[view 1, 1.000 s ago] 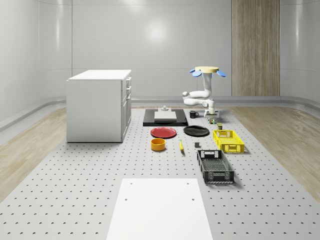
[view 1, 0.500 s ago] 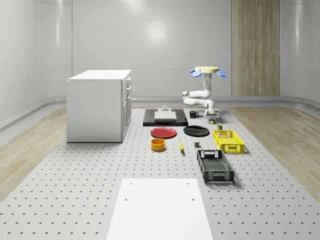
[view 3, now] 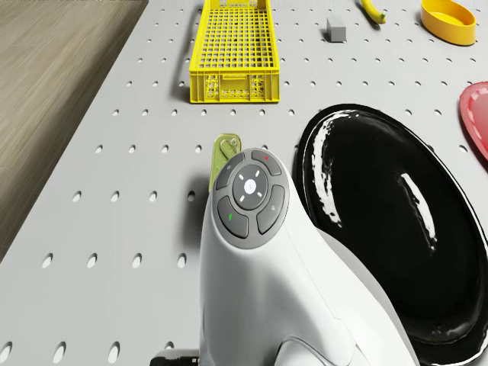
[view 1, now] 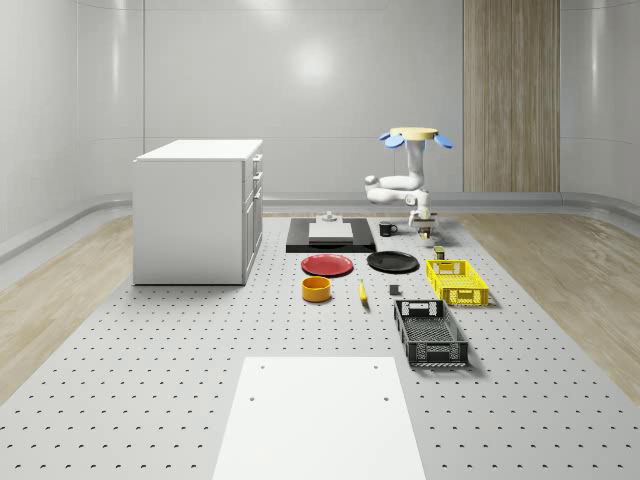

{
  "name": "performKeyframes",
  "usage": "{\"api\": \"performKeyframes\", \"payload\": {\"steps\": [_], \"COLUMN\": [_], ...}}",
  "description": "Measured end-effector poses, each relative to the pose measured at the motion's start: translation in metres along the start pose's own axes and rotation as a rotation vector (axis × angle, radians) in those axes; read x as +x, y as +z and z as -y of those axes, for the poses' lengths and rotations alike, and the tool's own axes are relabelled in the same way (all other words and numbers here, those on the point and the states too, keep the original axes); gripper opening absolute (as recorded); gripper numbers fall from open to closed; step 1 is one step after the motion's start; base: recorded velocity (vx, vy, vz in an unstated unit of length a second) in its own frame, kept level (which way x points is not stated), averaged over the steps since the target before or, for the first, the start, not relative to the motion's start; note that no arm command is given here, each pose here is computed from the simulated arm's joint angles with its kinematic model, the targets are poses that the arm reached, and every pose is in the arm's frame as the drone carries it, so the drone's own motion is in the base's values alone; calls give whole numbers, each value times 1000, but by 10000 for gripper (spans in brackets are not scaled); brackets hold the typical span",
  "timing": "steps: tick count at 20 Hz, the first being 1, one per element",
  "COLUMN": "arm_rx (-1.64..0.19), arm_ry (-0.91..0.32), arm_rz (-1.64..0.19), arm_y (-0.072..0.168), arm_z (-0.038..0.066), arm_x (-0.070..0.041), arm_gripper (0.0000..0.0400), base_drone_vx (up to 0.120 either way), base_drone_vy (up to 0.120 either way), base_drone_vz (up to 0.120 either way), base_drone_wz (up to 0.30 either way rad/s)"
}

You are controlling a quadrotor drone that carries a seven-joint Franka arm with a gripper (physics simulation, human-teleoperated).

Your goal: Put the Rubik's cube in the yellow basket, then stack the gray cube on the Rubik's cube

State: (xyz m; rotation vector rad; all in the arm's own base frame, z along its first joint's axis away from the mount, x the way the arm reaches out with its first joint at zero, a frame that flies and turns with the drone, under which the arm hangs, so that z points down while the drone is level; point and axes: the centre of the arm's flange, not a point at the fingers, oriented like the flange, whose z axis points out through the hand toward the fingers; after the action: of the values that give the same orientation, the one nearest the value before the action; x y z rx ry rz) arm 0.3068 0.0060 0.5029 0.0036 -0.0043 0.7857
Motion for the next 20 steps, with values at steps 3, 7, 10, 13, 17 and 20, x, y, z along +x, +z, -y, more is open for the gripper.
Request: {"api": "performKeyframes", "payload": {"steps": [3, 7, 10, 13, 17, 20], "arm_rx": [0, 1, 1, 1, 1, 1], "arm_ry": [0, 0, 0, 0, 0, 0], "arm_rz": [1, 1, 1, 1, 2, 2], "arm_y": [-2, -3, -4, -4, -4, -4], "arm_z": [0, 0, 0, 0, 0, 0], "arm_x": [0, 0, 0, 0, 0, 0], "arm_gripper": [322, 321, 321, 321, 321, 321], "base_drone_vx": [120, 120, 120, 120, 120, 120], "base_drone_vy": [0, 0, 0, 0, 100, 120], "base_drone_vz": [120, 40, 0, 0, 0, 0], "base_drone_wz": [0, 0, 0, 0, 0, 0]}}
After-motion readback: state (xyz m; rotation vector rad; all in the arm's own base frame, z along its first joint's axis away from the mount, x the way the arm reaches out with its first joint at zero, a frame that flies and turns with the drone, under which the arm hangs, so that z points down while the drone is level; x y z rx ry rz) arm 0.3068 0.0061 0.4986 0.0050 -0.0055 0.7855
